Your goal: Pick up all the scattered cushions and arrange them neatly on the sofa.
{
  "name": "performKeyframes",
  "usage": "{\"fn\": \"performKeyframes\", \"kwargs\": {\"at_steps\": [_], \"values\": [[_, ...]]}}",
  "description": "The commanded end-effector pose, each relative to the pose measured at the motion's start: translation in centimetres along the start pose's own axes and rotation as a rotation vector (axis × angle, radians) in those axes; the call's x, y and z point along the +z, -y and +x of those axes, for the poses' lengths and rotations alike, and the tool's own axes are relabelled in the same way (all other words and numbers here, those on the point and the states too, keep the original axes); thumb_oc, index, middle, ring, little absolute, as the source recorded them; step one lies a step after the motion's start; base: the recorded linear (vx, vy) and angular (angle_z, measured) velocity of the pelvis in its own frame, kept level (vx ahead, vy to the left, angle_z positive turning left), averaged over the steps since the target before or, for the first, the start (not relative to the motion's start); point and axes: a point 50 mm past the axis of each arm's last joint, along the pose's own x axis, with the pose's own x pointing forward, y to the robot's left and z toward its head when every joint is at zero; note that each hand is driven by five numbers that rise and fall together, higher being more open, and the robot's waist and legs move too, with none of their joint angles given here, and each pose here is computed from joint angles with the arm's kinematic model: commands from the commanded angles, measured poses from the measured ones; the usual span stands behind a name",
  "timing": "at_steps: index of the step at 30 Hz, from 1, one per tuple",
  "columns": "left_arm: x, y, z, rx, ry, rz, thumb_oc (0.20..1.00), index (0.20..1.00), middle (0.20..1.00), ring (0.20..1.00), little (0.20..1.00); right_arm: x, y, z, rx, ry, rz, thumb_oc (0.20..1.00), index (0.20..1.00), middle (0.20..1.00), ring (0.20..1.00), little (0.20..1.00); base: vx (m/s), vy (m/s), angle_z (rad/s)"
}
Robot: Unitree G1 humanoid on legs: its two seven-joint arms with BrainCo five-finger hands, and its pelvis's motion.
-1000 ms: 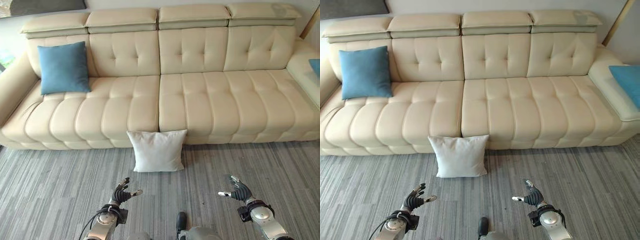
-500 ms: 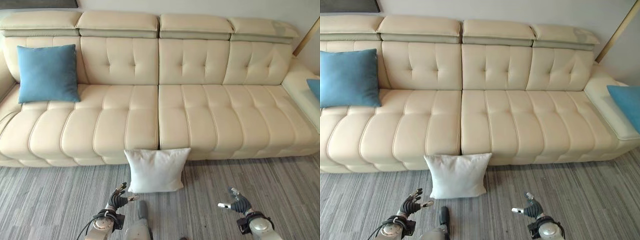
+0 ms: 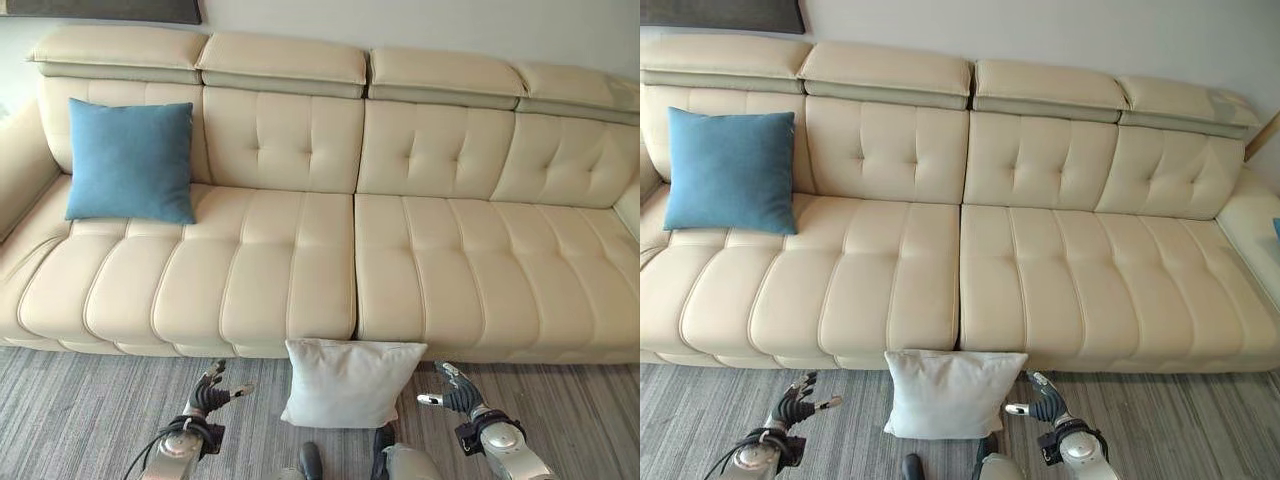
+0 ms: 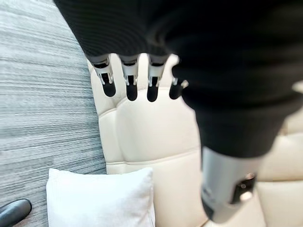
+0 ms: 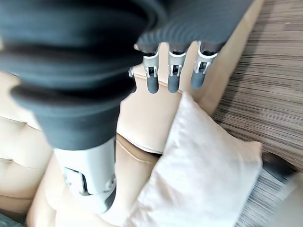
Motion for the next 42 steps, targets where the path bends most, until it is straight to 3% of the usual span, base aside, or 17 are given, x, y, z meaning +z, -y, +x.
{"fn": "performKeyframes", "kwargs": {"at_steps": [1, 5, 7, 16, 20, 22, 27, 28, 29, 30, 31, 32, 35, 42], "values": [[3.8, -1.4, 1.3, 0.067, 0.145, -0.002, 1.0, 1.0, 1.0, 1.0, 1.0, 2.0, 2.1, 0.5, -0.049, 0.079, -0.059, 1.0, 1.0, 1.0, 1.0, 1.0, 0.0, -0.077, -0.13], [5.6, -2.1, 1.8, 0.105, 0.199, -0.003, 1.0, 1.0, 1.0, 1.0, 1.0, 3.5, 2.6, 1.1, -0.068, 0.12, -0.077, 1.0, 1.0, 1.0, 1.0, 1.0, -0.13, -0.066, -0.09], [9.9, -3.0, 3.1, 0.166, 0.314, -0.06, 1.0, 1.0, 1.0, 1.0, 1.0, 6.9, 3.8, 2.7, -0.128, 0.197, -0.06, 1.0, 1.0, 1.0, 1.0, 1.0, -0.41, -0.102, -0.05], [16.4, -5.7, 4.4, 0.282, 0.447, -0.199, 1.0, 1.0, 1.0, 1.0, 1.0, 14.3, 8.2, 4.4, -0.314, 0.34, 0.026, 1.0, 1.0, 1.0, 1.0, 1.0, -0.16, -0.058, -0.02], [22.8, -8.4, 4.4, 0.364, 0.556, -0.152, 1.0, 1.0, 1.0, 1.0, 1.0, 23.4, 10.8, 4.2, -0.41, 0.537, 0.091, 1.0, 1.0, 1.0, 1.0, 1.0, -0.16, -0.047, -0.13], [26.7, -8.1, 3.9, 0.372, 0.646, -0.129, 1.0, 1.0, 1.0, 1.0, 1.0, 29.2, 9.4, 3.4, -0.367, 0.677, 0.071, 1.0, 1.0, 1.0, 1.0, 1.0, -0.05, -0.041, -0.11], [31.9, -6.1, 2.8, 0.341, 0.77, -0.087, 1.0, 1.0, 1.0, 1.0, 1.0, 34.9, 5.8, 2.1, -0.267, 0.823, 0.109, 1.0, 1.0, 1.0, 1.0, 1.0, 0.01, -0.016, -0.03], [34.4, -4.4, 2.0, 0.301, 0.842, -0.084, 1.0, 1.0, 1.0, 1.0, 1.0, 36.7, 3.7, 1.5, -0.202, 0.879, 0.147, 0.774, 0.774, 0.774, 0.774, 0.774, 0.0, 0.0, 0.0], [36.3, -3.6, 1.1, 0.284, 0.904, -0.088, 1.0, 1.0, 1.0, 1.0, 1.0, 38.0, 2.8, 0.8, -0.165, 0.918, 0.164, 0.2, 0.2, 0.2, 0.2, 0.2, 0.0, -0.028, 0.08], [37.3, -2.8, 0.5, 0.267, 0.946, -0.091, 0.567, 0.567, 0.567, 0.567, 0.567, 38.5, 2.0, 0.5, -0.146, 0.941, 0.172, 0.2, 0.2, 0.2, 0.2, 0.2, -0.01, -0.019, 0.16], [38.3, -1.8, -0.2, 0.24, 1.0, -0.09, 0.238, 0.238, 0.238, 0.238, 0.238, 39.1, 1.2, 0.0, -0.115, 0.978, 0.187, 0.2, 0.2, 0.2, 0.2, 0.2, -0.04, -0.021, 0.3], [40.0, 0.1, -2.4, 0.185, 1.139, -0.088, 0.2, 0.2, 0.2, 0.2, 0.2, 40.0, 0.3, -1.4, -0.074, 1.069, 0.177, 0.2, 0.2, 0.2, 0.2, 0.2, -0.04, -0.013, 0.32], [39.9, 0.9, -3.1, 0.165, 1.191, -0.08, 0.2, 0.2, 0.2, 0.2, 0.2, 39.8, 0.2, -2.0, -0.06, 1.113, 0.156, 0.2, 0.2, 0.2, 0.2, 0.2, -0.03, 0.025, 0.22], [34.4, 3.6, -3.7, 0.036, 1.214, -0.114, 0.2, 0.2, 0.2, 0.2, 0.2, 34.2, -0.1, -2.8, 0.013, 1.167, 0.148, 0.2, 0.2, 0.2, 0.2, 0.2, 0.0, 0.029, -0.07]]}}
